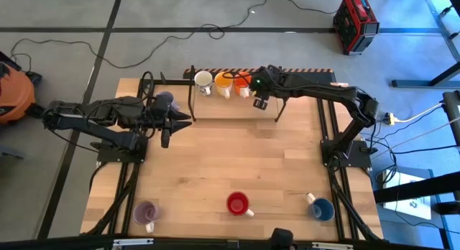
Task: Place coffee mugs
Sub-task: Put the blue patterned mug on the shelf, then put the red mug on the shelf
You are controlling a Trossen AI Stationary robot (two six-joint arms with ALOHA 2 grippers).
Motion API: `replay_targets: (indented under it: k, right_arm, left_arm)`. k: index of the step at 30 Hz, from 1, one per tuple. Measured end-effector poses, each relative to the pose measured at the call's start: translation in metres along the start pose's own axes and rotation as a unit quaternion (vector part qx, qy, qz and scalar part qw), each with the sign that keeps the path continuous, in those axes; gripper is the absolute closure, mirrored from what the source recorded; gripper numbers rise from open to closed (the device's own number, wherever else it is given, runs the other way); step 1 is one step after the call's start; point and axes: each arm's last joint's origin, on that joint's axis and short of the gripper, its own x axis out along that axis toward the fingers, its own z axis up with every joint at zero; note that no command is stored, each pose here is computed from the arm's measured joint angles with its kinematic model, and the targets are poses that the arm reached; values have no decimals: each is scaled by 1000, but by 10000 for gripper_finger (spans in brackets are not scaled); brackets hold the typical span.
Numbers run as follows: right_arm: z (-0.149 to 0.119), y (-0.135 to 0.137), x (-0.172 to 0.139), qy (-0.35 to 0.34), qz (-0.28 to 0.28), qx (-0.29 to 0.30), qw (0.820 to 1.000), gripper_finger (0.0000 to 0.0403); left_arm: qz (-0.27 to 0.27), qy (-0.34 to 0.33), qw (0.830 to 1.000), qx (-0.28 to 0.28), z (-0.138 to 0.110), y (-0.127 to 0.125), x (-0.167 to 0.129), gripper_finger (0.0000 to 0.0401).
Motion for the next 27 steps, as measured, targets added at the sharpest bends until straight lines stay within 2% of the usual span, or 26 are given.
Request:
replay_targets:
  k: [10, 15, 18, 22, 27]
  right_arm:
    - [-1, -3, 1, 8, -22, 2, 1000, 258]
    - [14, 5, -20, -45, 22, 23, 998, 258]
    - [32, 20, -58, -110, 87, 55, 989, 258]
    - [49, 57, -122, -192, 215, 87, 954, 258]
    - [45, 121, -180, -201, 336, 102, 914, 258]
  left_arm:
    - [-2, 1, 1000, 0, 0, 0, 0, 291]
    - [-2, 1, 1000, 0, 0, 0, 0, 291]
    - [-8, 8, 1000, 1, -1, 0, 0, 291]
    - [-7, 29, 1000, -4, -5, 1, 0, 291]
    - [-12, 60, 998, 2, -10, 1, 1, 291]
